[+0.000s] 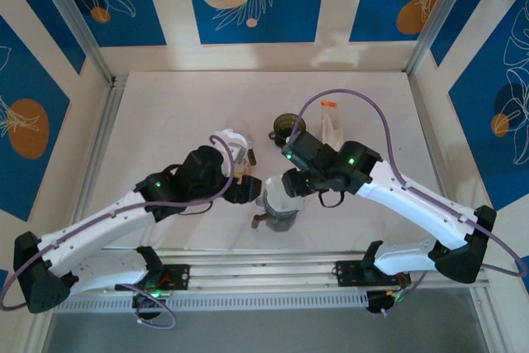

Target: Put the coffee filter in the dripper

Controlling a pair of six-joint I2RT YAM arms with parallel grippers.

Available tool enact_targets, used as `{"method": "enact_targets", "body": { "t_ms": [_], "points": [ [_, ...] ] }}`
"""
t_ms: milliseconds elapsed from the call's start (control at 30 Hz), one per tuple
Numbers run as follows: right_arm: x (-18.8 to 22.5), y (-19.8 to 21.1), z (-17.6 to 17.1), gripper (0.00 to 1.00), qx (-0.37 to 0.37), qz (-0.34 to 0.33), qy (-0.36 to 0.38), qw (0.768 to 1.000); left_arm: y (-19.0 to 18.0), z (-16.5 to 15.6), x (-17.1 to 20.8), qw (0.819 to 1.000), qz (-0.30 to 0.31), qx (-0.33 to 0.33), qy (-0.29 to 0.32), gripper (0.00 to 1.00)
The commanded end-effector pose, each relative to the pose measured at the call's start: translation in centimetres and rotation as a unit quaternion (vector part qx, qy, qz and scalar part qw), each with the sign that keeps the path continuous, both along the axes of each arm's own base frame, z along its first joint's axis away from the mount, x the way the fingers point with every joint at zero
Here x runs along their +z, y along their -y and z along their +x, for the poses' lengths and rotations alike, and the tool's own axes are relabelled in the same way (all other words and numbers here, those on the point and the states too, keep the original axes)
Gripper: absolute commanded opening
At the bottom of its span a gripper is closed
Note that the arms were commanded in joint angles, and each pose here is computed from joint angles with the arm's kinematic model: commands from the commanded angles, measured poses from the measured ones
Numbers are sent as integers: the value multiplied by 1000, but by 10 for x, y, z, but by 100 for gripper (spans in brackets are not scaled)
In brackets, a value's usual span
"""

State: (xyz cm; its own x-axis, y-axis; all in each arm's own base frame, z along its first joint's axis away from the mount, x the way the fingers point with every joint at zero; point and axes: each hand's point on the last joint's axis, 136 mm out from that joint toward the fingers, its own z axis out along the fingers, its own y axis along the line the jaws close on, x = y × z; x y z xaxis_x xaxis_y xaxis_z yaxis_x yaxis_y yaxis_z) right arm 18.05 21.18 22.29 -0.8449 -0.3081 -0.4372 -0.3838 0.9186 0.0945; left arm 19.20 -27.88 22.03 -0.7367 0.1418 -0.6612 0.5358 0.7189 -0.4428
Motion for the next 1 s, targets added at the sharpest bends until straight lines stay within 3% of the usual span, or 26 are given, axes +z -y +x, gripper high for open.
{"method": "enact_targets", "body": {
  "t_ms": [0,267,533,967],
  "points": [
    [5,11,1,38,-19,10,15,1000,13,-1,20,999,-7,-29,31,77],
    [-9,15,-3,22,-22,3,4,1000,23,1,15,998,21,-42,41,77],
    [-18,6,-5,8,-7,-3,-5,1000,28,1,11,998,29,-49,42,71],
    [-33,-3,-11,3,9,-27,-16,999,14,0,-10,998,52,-31,31,65]
  ]
}}
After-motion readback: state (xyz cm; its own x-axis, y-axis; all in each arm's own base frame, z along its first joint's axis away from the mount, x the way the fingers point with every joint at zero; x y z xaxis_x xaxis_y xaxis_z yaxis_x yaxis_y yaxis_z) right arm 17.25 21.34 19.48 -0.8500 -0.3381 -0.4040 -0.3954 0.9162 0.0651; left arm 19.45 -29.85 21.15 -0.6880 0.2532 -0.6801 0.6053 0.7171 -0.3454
